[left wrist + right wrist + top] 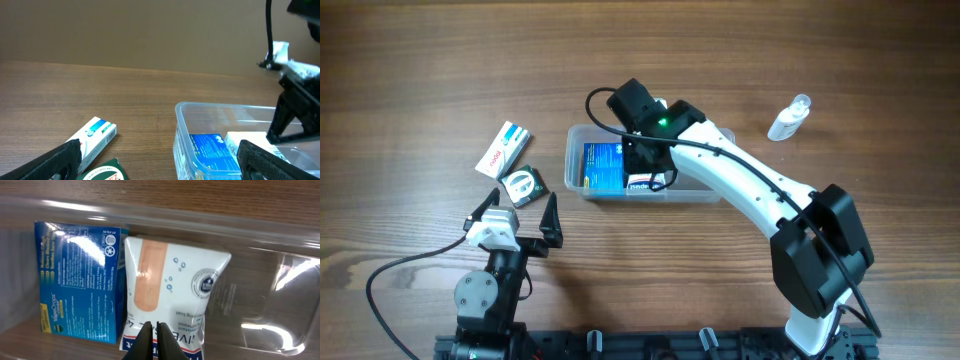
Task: Pack container
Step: 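Place the white plaster box into the container beside the blue box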
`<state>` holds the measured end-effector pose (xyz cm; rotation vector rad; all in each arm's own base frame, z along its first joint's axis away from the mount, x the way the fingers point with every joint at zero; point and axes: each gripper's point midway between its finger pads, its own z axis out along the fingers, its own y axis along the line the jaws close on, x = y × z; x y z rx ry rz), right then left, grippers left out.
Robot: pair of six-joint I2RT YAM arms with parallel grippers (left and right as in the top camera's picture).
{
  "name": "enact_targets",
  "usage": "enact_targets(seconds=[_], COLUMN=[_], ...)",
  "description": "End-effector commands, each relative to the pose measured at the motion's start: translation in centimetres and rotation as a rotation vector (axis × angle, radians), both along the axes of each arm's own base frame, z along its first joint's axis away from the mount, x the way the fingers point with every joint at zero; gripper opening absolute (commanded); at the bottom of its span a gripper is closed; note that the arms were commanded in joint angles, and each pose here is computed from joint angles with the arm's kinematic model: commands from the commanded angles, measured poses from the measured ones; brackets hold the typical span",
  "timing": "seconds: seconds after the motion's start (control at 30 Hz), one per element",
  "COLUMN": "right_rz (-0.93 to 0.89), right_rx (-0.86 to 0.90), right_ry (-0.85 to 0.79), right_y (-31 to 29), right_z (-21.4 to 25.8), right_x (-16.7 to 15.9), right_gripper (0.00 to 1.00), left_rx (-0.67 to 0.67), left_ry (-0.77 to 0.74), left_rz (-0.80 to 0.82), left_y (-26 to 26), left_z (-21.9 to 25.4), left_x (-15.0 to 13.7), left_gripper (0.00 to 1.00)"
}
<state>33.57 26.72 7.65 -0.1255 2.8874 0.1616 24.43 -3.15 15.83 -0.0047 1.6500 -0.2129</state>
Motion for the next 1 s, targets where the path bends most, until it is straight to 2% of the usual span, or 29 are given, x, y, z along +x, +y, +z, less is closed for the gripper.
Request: enact_targets(seconds=[0.0, 0.4, 0.53, 0.67, 0.77, 0.9, 0.97], right_rz=[-0.010, -0.001, 0.050, 0.089, 0.046, -0.148, -0.153], right_rx=[-0.036, -0.027, 0.019, 0.111, 0.085, -0.041, -0.052], right_ry=[0.031, 0.053, 0.025, -0.055, -0.115, -0.019, 0.001], right_y=[-1.1, -0.4, 0.5, 2.1, -0.4, -6.5, -7.1], right_z=[-2.6, -7.7, -6.0, -0.8, 2.6, 1.9, 0.6], right_x=[-0.8, -0.6, 0.3, 2.0, 2.9, 1.8, 1.3], right_gripper=[0.04, 0.04, 0.05, 0.04, 0.04, 0.04, 0.04], left_rx=[0.015, 0.015, 0.015, 0.015, 0.015, 0.015, 0.015], left_ry=[-0.001, -0.001, -0.001, -0.001, -0.001, -0.001, -0.001], left_rz=[0.008, 0.008, 0.008, 0.008, 0.008, 0.008, 0.008], left_y=[0.2, 0.2, 0.2, 0.2, 0.2, 0.2, 0.2], left_z=[-0.2, -0.2, -0.2, -0.2, -0.2, -0.2, -0.2], left_x=[0.0, 0.0, 0.0, 0.0, 0.0, 0.0, 0.0], left_gripper=[1.00, 1.00, 1.00, 1.00, 1.00, 1.00, 1.00])
